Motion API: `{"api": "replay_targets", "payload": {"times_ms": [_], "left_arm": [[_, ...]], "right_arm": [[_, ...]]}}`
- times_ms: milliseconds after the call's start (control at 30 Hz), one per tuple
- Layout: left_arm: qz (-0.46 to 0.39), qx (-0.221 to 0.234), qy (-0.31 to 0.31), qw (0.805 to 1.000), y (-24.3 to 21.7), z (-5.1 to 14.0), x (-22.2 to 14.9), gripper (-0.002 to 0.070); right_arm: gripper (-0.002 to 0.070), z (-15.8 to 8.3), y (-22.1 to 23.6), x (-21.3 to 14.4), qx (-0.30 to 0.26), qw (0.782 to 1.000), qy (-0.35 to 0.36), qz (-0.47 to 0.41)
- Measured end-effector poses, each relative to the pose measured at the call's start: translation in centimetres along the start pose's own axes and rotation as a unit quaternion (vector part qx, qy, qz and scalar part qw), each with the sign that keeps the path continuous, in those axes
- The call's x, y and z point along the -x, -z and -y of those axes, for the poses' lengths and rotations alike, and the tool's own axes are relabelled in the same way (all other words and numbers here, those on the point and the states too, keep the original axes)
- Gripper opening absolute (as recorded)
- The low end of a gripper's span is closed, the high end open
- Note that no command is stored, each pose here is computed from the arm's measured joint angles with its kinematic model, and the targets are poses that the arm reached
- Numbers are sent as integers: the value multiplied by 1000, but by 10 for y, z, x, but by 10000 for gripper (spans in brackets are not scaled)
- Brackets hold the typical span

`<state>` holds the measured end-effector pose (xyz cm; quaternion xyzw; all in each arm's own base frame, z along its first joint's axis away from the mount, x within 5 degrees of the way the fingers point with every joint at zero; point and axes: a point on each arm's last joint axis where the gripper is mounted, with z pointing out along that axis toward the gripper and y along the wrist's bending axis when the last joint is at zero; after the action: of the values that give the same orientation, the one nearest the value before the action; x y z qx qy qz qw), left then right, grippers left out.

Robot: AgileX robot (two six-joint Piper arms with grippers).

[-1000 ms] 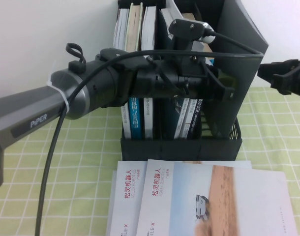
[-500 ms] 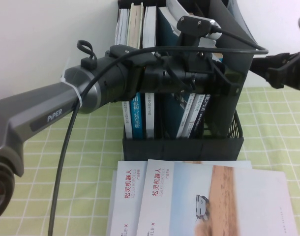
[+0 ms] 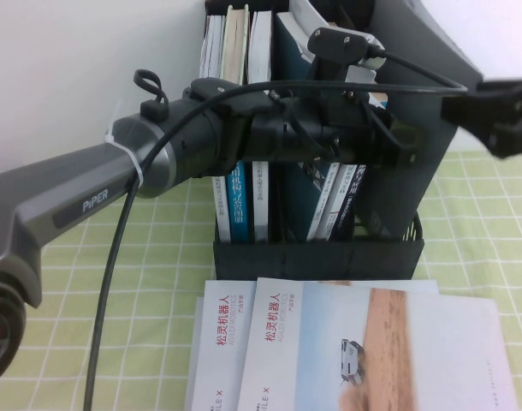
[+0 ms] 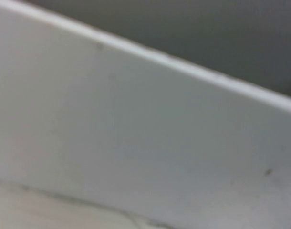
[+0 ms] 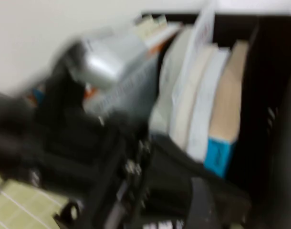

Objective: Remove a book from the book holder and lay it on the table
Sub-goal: Hold the bookshelf

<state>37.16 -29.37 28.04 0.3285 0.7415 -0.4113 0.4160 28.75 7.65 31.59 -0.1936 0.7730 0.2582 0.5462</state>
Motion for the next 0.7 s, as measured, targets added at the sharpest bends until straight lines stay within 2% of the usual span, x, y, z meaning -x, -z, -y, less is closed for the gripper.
{"api": "replay_targets", "payload": {"times_ms": [200,300,533,700], "left_arm": [[0,0,-1,1000,0,0,0,-4],[0,0,-1,1000,0,0,0,-3],[0,1,-2,1000,0,0,0,-4],[0,1,-3,1000,-1,-1,0,-4]], "right_arm": [[428,10,1,-40,-51,997,26,-42],[428,11,2,-50,-58,996,26,-55],[428,13,-1,-47,-64,996,31,-53],[428,24,-13,-32,-80,996,3,-41]]}}
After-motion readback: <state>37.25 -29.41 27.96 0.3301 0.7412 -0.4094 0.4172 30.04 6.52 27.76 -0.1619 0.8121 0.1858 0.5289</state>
